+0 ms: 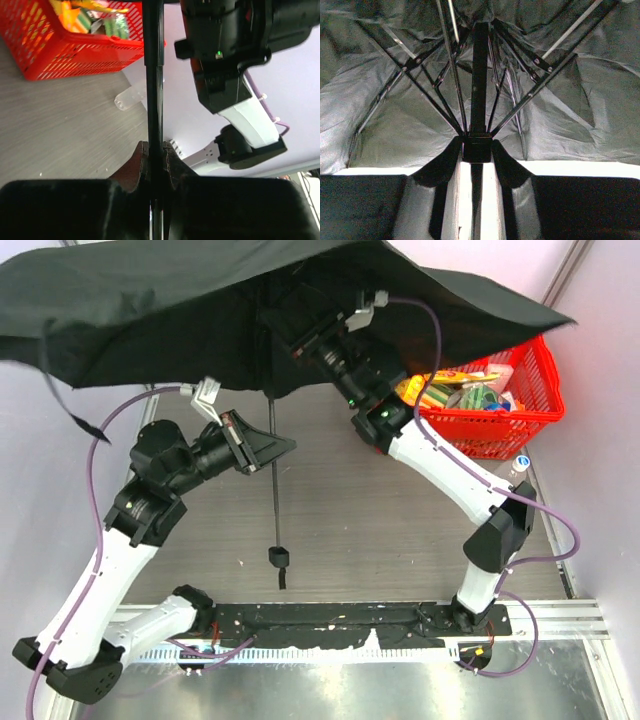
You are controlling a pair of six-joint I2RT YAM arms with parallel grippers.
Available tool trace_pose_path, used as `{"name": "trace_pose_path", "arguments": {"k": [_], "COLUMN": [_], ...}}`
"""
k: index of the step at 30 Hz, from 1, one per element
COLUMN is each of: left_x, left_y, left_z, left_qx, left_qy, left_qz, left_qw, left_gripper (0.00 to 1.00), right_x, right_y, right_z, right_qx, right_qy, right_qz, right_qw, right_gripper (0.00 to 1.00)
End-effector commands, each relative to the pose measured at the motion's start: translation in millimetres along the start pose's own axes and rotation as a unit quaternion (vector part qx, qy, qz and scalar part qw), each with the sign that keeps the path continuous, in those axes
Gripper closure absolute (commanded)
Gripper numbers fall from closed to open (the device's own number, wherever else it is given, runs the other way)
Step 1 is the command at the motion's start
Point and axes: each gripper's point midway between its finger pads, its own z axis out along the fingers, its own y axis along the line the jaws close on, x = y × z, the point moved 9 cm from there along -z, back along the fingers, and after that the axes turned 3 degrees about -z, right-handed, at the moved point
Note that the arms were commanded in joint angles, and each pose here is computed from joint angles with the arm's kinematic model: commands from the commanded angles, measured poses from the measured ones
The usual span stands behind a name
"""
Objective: Put away the umbrella
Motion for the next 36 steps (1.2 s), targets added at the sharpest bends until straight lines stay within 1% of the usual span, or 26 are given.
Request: {"name": "trace_pose_path", "arguments": {"k": [1,5,7,9,10,13,14,15,16,18,19,20,21,22,23,24,25,26,27,28,29,30,31,32,33,36], "left_x": [-52,-48,-45,-46,-49,-58,-61,-61,-62,-63,-66,-69,-72,-76,-79,-82,-84,-85,-86,-86,-87,-88,-89,-90,-91,-90], "left_y": [-33,-22,-13,-6,-5,-4,-5,-6,-9,-19,-23,-26,-29,-35,-40,-46,-52,-55,-55,-55,-53,-50,-47,-43,-38,-22], "left_z": [-33,-54,-59,-63,-63,-60,-60,-60,-60,-59,-57,-57,-57,-57,-56,-54,-53,-50,-47,-46,-46,-46,-46,-46,-46,-48], "left_qx": [-0.042,-0.095,-0.130,-0.160,-0.173,-0.216,-0.220,-0.213,-0.193,-0.147,-0.130,-0.130,-0.126,-0.117,-0.109,-0.097,-0.081,-0.071,-0.068,-0.067,-0.077,-0.091,-0.106,-0.122,-0.137,-0.185], "left_qy": [-0.203,-0.250,-0.263,-0.279,-0.285,-0.281,-0.285,-0.290,-0.298,-0.302,-0.305,-0.306,-0.309,-0.310,-0.308,-0.302,-0.294,-0.286,-0.282,-0.282,-0.286,-0.292,-0.296,-0.300,-0.306,-0.323], "left_qz": [0.077,0.077,0.068,0.055,0.054,0.072,0.077,0.079,0.086,0.093,0.101,0.106,0.119,0.130,0.144,0.155,0.163,0.167,0.167,0.167,0.168,0.167,0.167,0.166,0.165,0.163], "left_qw": [0.975,0.961,0.954,0.945,0.941,0.932,0.930,0.930,0.931,0.937,0.938,0.937,0.935,0.934,0.934,0.936,0.938,0.941,0.942,0.942,0.940,0.937,0.934,0.932,0.928,0.914], "left_gripper": [1.00,1.00,1.00,1.00,1.00,1.00,1.00,1.00,1.00,1.00,1.00,1.00,1.00,1.00,1.00,1.00,1.00,1.00,1.00,1.00,1.00,1.00,1.00,1.00,1.00,1.00], "right_x": [85,111,116,129,141,178,184,186,180,155,138,105,108,74,83,73,62,72,57,72,73,82,91,104,117,155], "right_y": [16,10,9,-1,0,-12,-12,-10,-11,2,17,42,29,69,48,50,60,33,54,33,44,38,41,31,34,19], "right_z": [-36,-43,-42,-44,-46,-63,-64,-55,-50,-17,5,21,30,35,42,42,41,44,38,36,30,26,22,18,12,-10], "right_qx": [-0.021,-0.024,-0.029,-0.024,-0.036,-0.005,-0.013,-0.027,-0.039,-0.047,-0.065,-0.122,-0.104,-0.153,-0.130,-0.128,-0.153,-0.124,-0.153,-0.127,-0.144,-0.136,-0.146,-0.134,-0.138,-0.113], "right_qy": [0.137,0.158,0.157,0.168,0.170,0.193,0.208,0.215,0.229,0.230,0.215,0.188,0.201,0.157,0.165,0.159,0.142,0.158,0.136,0.159,0.165,0.185,0.202,0.221,0.240,0.294], "right_qz": [0.031,0.030,0.056,0.093,0.109,0.110,0.112,0.116,0.109,0.035,-0.018,-0.031,-0.044,-0.070,-0.091,-0.089,-0.083,-0.059,-0.057,-0.040,-0.033,-0.014,-0.003,0.015,0.023,0.036], "right_qw": [0.990,0.987,0.986,0.981,0.979,0.975,0.972,0.969,0.967,0.972,0.974,0.974,0.973,0.973,0.974,0.975,0.975,0.978,0.977,0.978,0.975,0.973,0.968,0.966,0.961,0.949], "right_gripper": [0.99,0.99,0.99,0.99,0.99,0.99,0.99,0.99,0.99,0.99,0.99,0.99,0.99,0.99,0.99,0.99,0.99,0.99,0.99,0.99,0.99,0.99,0.99,0.99,0.99,0.99]}}
